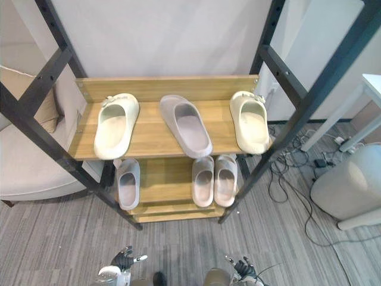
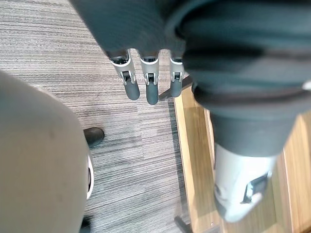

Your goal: Organize the slippers on the shoe rack

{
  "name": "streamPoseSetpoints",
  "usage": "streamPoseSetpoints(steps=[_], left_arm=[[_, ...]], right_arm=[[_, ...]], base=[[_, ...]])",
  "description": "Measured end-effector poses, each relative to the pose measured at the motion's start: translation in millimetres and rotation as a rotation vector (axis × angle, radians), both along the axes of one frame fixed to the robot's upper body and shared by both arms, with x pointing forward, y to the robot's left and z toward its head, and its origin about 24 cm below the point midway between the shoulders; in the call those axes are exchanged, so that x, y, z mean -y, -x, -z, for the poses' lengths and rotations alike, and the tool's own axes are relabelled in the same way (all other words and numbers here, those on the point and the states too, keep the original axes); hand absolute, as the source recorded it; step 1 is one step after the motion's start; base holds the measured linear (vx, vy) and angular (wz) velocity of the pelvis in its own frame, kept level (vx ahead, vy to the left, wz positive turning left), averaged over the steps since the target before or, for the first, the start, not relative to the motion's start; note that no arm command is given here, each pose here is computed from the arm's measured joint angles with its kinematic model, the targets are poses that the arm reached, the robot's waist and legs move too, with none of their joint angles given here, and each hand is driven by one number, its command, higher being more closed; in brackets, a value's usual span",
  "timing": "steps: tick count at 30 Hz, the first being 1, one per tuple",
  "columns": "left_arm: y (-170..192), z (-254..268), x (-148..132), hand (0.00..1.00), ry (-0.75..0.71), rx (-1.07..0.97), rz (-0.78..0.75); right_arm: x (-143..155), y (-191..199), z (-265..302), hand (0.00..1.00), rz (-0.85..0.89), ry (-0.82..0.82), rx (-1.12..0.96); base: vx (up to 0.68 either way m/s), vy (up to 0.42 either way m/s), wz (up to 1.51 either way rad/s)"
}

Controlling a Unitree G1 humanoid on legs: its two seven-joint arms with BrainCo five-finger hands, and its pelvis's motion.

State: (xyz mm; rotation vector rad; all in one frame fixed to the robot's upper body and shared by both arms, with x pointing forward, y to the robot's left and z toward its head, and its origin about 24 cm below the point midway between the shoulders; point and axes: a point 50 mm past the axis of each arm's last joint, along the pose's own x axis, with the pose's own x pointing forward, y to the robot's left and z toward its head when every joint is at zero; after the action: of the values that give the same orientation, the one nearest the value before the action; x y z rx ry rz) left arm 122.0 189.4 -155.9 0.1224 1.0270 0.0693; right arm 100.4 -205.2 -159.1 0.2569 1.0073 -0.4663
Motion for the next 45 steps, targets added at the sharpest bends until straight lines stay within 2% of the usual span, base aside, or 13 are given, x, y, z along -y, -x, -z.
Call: streamPoseSetpoints(steps=[5, 19, 23, 27, 36, 45], left_arm=[[6.6, 4.2, 13.8, 0.00, 0.034, -0.027, -0.006], [1.8, 3.1, 15.3, 0.00, 0.027, -0.017, 0.018], [0.3, 2.6, 16.9, 0.00, 0.009, -0.016, 0.074], [0.1, 2.5, 18.8, 0.00, -0.005, -0.017, 0.124], [1.1, 2.8, 24.5, 0.00, -0.017, -0.020, 0.201], [0.2, 3.1, 36.8, 0.00, -0.007, -0.019, 0.272]], right_arm=[[12.8, 5.3, 0.0, 0.00, 0.012, 0.026, -0.024], [6.3, 9.7, 0.9, 0.00, -0.037, 0.044, -0.033], [1.0, -19.8, -24.5, 0.00, -0.165, 0.144, 0.160], [5.8, -43.9, -63.0, 0.00, -0.220, 0.256, 0.372], [-0.8, -53.6, -135.4, 0.00, -0.324, 0.461, 0.664], [-38.0, -72.9, -202.8, 0.00, -0.477, 0.561, 1.012]], base=[[0.23, -0.137, -0.07], [0.01, 0.019, -0.02], [-0.11, 0.052, -0.09], [-0.13, 0.008, -0.08], [-0.06, -0.015, -0.08], [0.04, -0.008, -0.03]])
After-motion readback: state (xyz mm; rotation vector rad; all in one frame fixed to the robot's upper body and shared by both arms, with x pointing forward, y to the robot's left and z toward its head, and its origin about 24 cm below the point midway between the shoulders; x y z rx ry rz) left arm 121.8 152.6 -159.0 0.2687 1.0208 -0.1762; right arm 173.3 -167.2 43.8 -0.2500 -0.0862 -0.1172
